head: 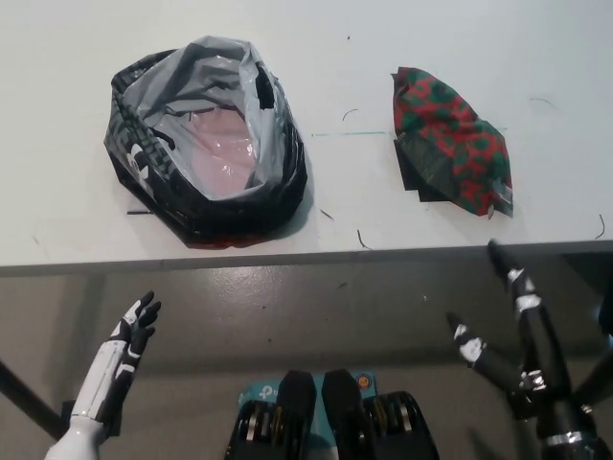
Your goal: The robot uses its right hand to pick up a bag of coffee beans and puts it in the black plastic bag, then the robot grabs the top of the bag and lifts it.
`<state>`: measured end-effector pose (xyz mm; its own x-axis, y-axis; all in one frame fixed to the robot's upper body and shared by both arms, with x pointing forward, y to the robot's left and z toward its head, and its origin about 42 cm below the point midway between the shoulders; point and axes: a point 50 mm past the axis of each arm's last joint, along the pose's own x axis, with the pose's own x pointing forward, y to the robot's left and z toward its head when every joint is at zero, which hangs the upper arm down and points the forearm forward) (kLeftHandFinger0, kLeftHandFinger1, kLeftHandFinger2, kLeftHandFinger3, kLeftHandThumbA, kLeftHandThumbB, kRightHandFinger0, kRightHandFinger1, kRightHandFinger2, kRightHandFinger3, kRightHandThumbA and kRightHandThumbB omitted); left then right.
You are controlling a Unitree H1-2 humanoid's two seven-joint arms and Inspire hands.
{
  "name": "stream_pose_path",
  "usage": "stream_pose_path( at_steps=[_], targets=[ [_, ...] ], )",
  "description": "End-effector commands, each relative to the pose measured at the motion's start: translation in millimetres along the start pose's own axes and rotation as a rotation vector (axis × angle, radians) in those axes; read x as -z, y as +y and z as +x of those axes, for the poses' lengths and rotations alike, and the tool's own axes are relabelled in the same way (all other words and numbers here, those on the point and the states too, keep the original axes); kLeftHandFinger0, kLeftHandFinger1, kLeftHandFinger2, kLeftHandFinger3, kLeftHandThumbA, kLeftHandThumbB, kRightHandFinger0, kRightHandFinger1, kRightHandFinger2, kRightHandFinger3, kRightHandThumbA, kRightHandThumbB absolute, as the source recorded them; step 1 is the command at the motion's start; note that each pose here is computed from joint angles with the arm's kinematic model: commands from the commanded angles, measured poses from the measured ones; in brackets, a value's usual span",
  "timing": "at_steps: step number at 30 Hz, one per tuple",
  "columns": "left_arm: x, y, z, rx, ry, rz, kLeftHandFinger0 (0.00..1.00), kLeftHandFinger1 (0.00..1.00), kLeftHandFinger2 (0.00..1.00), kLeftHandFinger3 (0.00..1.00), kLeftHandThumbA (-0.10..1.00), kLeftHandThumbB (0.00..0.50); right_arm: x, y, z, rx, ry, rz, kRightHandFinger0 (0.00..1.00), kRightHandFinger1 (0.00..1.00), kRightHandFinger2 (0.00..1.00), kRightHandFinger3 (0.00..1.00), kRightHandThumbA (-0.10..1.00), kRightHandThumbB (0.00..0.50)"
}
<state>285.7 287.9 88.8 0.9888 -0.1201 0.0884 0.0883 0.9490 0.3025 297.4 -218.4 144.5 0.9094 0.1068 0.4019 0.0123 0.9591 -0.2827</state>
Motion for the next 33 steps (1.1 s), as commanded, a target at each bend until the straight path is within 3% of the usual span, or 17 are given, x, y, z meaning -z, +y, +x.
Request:
stream_pose_path(
  at_steps=[1,2,8,11,16,20,29,33],
  targets=[
    [-22.7,-8.5,-7.8,0.031,-0.104,0.007,1.00,1.00,1.00,1.00,1.00,0.253,-87.0,-23.6,43.4,0.138,-0.253,-0.222,1.00,1.00,1.00,1.00,0.59,0.286],
    [-24.1,-9.7,-10.2,0.038,-0.093,0.007,1.00,1.00,1.00,1.00,1.00,0.260,-106.9,-31.5,62.9,0.151,-0.273,-0.274,1.00,1.00,1.00,1.00,0.57,0.303],
    [-17.9,-10.9,-16.8,0.042,-0.070,0.015,1.00,1.00,1.00,1.00,1.00,0.257,-140.7,-52.9,145.7,0.153,-0.244,-0.454,1.00,1.00,1.00,1.00,0.77,0.335],
    [-12.4,-10.7,-16.4,0.039,-0.055,0.016,1.00,1.00,1.00,1.00,1.00,0.270,-156.9,-59.7,194.3,0.111,-0.173,-0.565,1.00,1.00,1.00,1.00,0.85,0.414],
    [-11.5,-8.4,-14.1,0.047,-0.056,0.030,1.00,1.00,1.00,1.00,1.00,0.272,-160.7,-63.0,258.7,0.072,-0.040,-0.632,1.00,1.00,1.00,1.00,0.78,0.465],
    [-10.0,-9.0,-12.3,0.056,-0.058,0.033,1.00,1.00,1.00,1.00,1.00,0.275,-152.8,-63.6,289.7,0.036,0.063,-0.645,1.00,1.00,1.00,1.00,0.78,0.499],
    [-8.7,-10.0,-15.0,0.081,-0.049,0.060,1.00,1.00,1.00,1.00,1.00,0.298,-134.1,-41.1,340.6,-0.088,0.312,-0.651,1.00,1.00,1.00,1.00,0.87,0.500],
    [-6.9,-13.8,-17.5,0.076,-0.050,0.054,1.00,1.00,1.00,1.00,1.00,0.305,-124.0,-30.2,359.5,-0.134,0.418,-0.610,1.00,1.00,1.00,1.00,0.81,0.500]
  ],
)
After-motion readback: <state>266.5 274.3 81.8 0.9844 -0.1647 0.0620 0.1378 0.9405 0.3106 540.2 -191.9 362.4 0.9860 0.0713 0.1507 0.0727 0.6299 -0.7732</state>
